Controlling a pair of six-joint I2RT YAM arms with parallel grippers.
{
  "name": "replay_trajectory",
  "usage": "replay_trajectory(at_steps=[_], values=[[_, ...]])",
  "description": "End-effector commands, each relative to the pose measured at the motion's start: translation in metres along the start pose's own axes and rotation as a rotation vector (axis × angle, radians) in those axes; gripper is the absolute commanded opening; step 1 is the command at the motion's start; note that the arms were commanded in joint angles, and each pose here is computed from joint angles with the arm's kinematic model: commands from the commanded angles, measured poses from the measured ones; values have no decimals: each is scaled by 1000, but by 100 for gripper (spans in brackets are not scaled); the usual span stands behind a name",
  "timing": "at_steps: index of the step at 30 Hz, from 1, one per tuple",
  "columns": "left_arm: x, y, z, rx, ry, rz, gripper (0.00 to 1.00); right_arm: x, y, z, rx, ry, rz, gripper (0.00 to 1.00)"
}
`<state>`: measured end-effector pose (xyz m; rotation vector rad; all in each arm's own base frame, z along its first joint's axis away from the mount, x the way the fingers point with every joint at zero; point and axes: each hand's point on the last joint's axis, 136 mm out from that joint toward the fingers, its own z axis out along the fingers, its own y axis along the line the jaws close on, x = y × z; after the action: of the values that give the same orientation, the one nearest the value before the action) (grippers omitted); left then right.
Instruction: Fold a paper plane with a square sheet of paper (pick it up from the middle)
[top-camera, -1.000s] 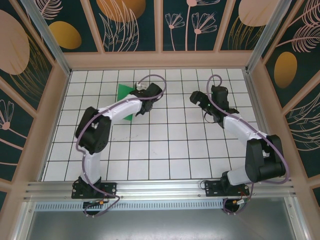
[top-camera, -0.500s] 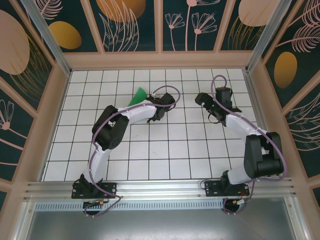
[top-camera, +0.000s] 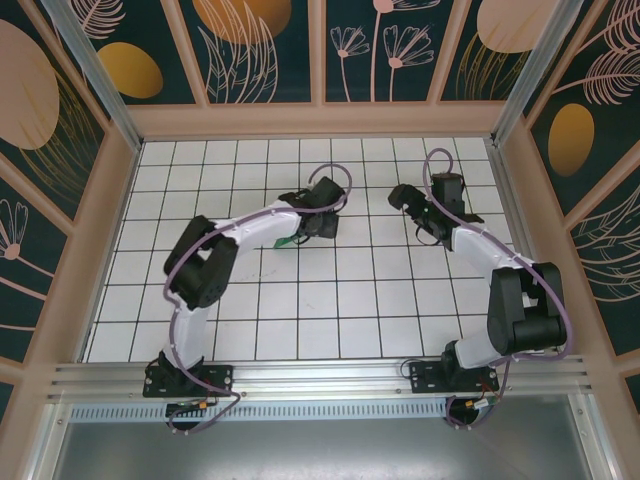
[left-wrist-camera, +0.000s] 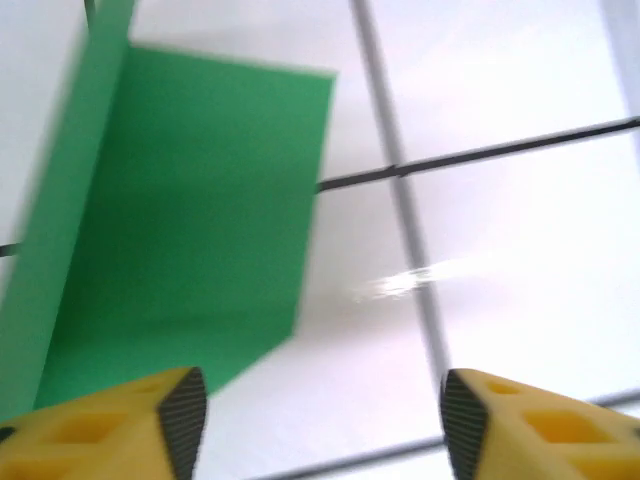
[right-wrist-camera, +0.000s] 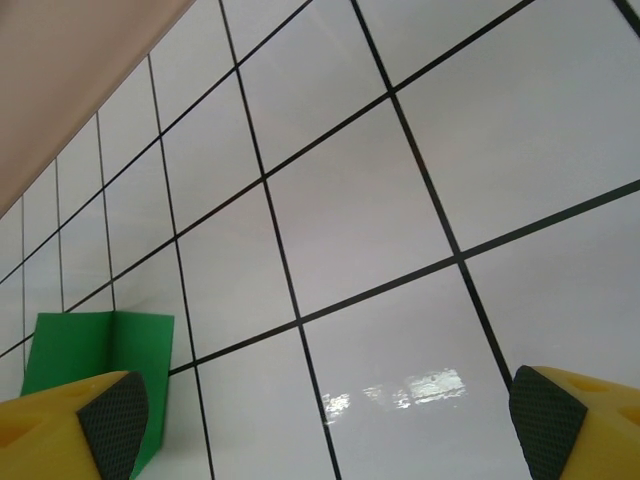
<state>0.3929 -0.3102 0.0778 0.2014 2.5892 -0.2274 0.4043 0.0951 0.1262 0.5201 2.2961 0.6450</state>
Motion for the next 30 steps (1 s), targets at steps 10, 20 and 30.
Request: replay_trajectory(at_steps=[10,20,30], values=[[-53,80,-99,147,-339,-313,99,50,89,26,-161,165,-188,93],[13,171,-71,0,-275,-541,98,155,179,83,-257,397,-312,67],[45,210,-63,-53,-265,-664,99,215,203,131,-195,524,-399,60]])
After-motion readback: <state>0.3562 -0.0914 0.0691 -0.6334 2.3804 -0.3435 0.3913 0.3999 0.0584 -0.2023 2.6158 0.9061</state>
